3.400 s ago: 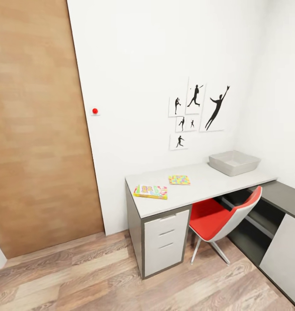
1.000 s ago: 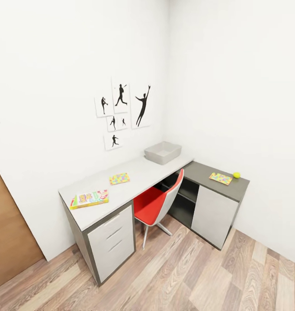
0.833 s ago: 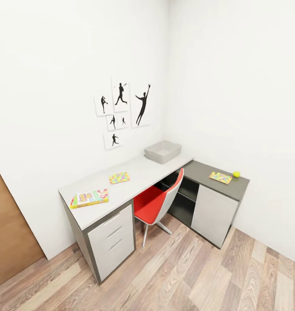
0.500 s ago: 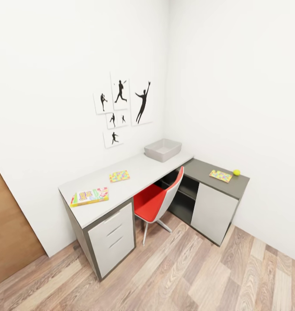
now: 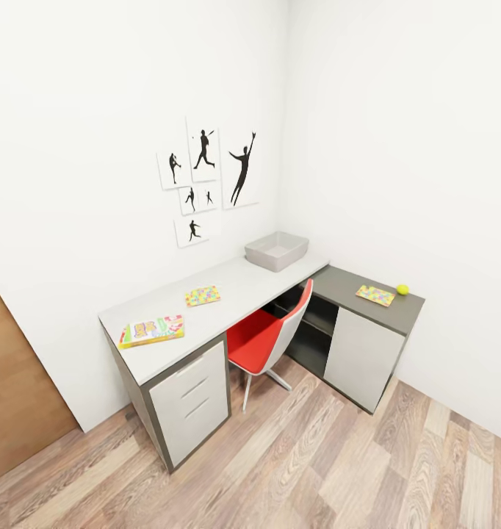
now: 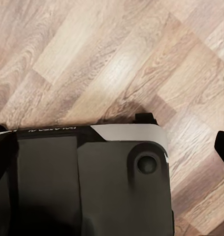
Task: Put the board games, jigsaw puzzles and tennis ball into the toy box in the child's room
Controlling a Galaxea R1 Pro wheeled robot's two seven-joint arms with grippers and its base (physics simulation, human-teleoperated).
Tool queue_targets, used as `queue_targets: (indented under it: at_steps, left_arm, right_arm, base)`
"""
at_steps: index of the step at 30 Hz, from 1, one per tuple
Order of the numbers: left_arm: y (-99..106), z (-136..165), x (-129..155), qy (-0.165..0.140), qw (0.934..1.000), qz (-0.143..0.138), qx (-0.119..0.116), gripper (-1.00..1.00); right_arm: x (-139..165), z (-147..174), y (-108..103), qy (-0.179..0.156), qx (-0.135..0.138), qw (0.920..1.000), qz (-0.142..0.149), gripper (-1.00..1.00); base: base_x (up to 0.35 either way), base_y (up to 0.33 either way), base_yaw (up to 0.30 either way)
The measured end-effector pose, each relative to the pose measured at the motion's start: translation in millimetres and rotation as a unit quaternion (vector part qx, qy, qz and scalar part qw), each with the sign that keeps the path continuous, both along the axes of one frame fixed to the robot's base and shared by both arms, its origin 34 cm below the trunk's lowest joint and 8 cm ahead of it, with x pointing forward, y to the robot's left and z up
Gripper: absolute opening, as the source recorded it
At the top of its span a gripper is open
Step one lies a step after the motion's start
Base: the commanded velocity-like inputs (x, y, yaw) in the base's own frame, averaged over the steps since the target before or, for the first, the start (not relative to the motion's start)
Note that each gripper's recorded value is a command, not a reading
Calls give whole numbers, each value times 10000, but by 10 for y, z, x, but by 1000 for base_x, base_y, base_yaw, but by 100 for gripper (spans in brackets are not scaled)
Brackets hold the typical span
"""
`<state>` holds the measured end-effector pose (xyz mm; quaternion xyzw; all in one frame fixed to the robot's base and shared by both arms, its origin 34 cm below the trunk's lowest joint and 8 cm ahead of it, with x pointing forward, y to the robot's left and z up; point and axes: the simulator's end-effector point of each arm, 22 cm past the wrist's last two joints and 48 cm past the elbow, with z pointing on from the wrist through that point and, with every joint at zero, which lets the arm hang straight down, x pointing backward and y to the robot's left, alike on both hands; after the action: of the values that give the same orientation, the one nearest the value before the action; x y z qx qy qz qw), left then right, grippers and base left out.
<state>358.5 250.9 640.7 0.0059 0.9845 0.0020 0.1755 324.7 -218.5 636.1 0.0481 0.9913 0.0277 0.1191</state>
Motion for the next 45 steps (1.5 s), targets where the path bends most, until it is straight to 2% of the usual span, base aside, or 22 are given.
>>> queue_targets:
  at_steps: [5,14,28,45]
  left_arm:
    - [-2,-9,-42,-19,10000,-22,11,100]
    - [-2,-13,-57,-27,10000,-31,14,100]
    - [-4,-11,-54,-37,10000,-43,16,100]
    - [-10,-13,-58,-31,10000,-44,13,100]
  right_arm:
    - [14,2,-20,-136,-29,9999,10,100]
    - [-65,-22,5,-102,-36,9999,49,100]
    - [-71,-22,14,-95,-7,9999,-58,100]
    - [-66,-22,7,-97,-5,9999,-83,100]
  base:
    - [190,0,0]
    - [235,0,0]
    - [267,-11,0]
    - [245,-222,0]
